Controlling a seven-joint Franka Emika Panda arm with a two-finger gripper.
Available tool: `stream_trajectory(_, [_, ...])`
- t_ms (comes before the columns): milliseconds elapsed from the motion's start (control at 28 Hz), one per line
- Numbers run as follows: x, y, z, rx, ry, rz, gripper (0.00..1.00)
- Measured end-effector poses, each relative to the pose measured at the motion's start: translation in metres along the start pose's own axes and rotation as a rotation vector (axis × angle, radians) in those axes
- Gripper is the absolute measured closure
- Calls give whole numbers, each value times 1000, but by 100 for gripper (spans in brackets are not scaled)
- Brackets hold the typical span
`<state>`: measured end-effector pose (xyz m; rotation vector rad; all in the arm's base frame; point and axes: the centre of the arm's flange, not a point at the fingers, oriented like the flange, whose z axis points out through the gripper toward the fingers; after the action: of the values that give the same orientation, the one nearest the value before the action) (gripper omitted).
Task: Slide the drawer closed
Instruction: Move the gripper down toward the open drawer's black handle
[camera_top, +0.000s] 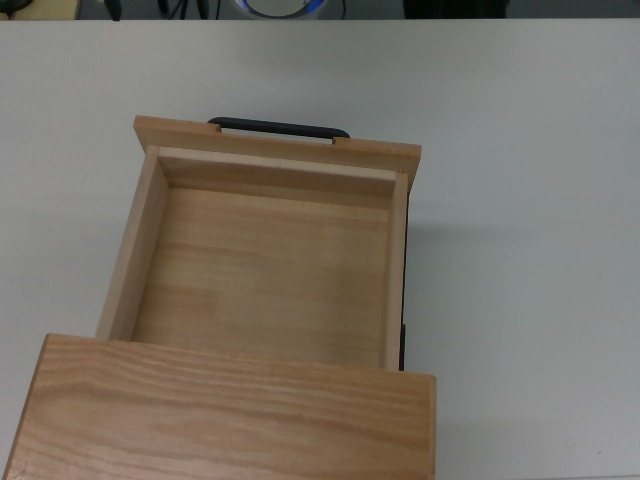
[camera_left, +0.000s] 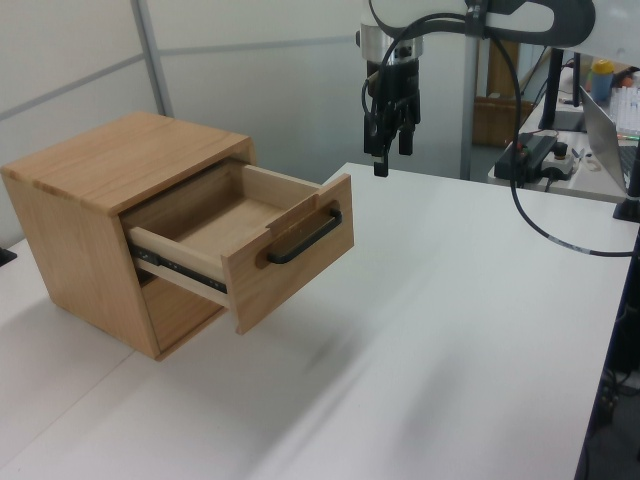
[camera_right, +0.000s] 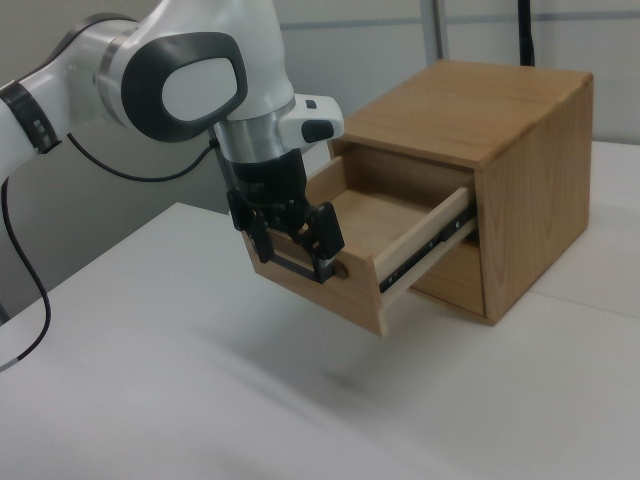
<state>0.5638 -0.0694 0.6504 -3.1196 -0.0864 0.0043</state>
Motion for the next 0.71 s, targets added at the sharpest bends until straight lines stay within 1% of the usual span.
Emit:
stream_trajectory(107, [0, 0, 0, 0, 0, -1, 0])
stream_trajectory(179, [0, -1, 0, 0, -1, -2, 6])
stream_trajectory(214, [0, -2, 1, 0, -2, -3, 11])
stream_trajectory(250, [0, -2, 1, 0, -2, -4, 13])
stream_trajectory(286, [0, -3, 1, 0, -3, -5, 17])
stream_trajectory(321, [0, -3, 1, 0, -3, -6, 25])
stream_trajectory(393, [1, -4, 2, 1, -3, -7, 33])
stream_trajectory(464, [1, -4, 2, 1, -4, -8, 38])
stream_trajectory(536, [1, -5, 2, 1, -4, -8, 45])
stream_trajectory(571, [1, -5, 2, 1, -4, -9, 52])
stream_trajectory(714, [1, -6, 2, 1, -5, -11, 64])
